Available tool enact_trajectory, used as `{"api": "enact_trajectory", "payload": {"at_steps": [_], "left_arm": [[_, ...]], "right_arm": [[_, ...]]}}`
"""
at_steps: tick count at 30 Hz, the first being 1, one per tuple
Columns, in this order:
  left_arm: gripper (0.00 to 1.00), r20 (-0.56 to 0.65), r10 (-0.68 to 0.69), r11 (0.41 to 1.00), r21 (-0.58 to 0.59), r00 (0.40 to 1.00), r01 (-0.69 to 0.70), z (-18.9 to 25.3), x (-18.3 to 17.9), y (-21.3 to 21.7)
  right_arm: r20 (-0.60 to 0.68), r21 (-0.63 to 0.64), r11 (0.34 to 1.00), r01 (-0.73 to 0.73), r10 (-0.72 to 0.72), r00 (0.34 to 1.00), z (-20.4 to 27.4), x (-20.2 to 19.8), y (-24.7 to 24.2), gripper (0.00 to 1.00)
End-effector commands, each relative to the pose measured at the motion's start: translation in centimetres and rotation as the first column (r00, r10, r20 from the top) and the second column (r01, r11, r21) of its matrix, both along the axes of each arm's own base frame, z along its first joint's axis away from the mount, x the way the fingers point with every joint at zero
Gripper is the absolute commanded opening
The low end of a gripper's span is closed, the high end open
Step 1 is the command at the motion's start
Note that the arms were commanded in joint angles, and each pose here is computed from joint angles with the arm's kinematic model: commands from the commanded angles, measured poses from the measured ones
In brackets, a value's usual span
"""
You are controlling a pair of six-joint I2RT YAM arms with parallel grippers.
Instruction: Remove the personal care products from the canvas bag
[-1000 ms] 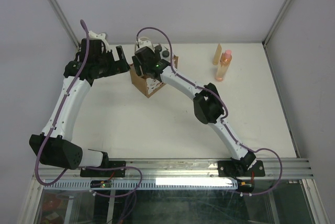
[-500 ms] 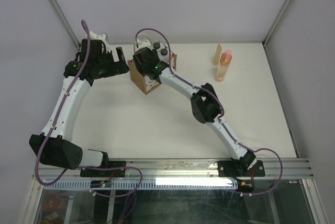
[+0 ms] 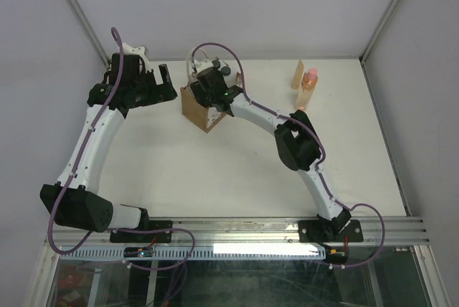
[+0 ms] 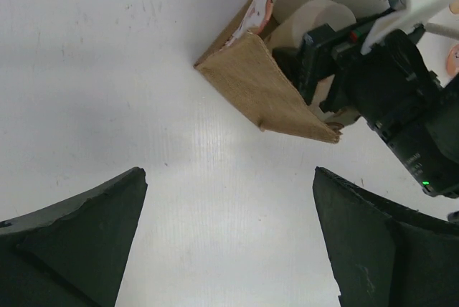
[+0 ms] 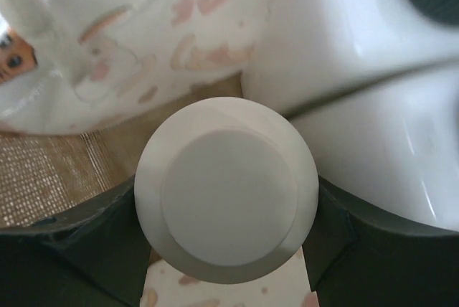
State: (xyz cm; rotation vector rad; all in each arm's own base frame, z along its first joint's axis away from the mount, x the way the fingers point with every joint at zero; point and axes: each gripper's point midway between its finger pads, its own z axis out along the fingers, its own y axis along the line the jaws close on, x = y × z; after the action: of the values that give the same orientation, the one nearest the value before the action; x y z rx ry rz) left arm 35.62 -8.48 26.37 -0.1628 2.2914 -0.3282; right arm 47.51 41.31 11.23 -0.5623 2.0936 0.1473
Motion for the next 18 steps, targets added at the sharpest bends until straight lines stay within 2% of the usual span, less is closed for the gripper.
{"api": "enact_trajectory", "payload": {"at_steps": [1, 6, 12, 18], "left_arm": [[0.99, 0.064, -0.004, 1.000, -0.014, 0.998, 0.005, 1.6, 1.0, -0.2], [0.99, 0.055, -0.023, 0.999, -0.039, 0.998, 0.025, 1.2, 1.5, -0.9], [0.99, 0.057, -0.127, 0.982, -0.132, 0.990, 0.133, 1.1, 2.1, -3.6], [0.99, 0.035, -0.233, 0.953, -0.190, 0.972, 0.236, -0.1, 2.9, -7.5]], "right_arm": [[0.116, 0.155, 0.984, -0.084, 0.066, 0.991, 10.2, -1.8, -1.2, 0.10], [0.030, 0.158, 0.977, -0.146, 0.143, 0.989, 8.9, -4.9, -3.7, 0.10], [0.007, 0.128, 0.970, -0.206, 0.207, 0.978, 9.3, -6.3, -7.1, 0.12], [-0.039, 0.105, 0.973, -0.204, 0.209, 0.977, 7.9, -6.7, -8.6, 0.22]]}}
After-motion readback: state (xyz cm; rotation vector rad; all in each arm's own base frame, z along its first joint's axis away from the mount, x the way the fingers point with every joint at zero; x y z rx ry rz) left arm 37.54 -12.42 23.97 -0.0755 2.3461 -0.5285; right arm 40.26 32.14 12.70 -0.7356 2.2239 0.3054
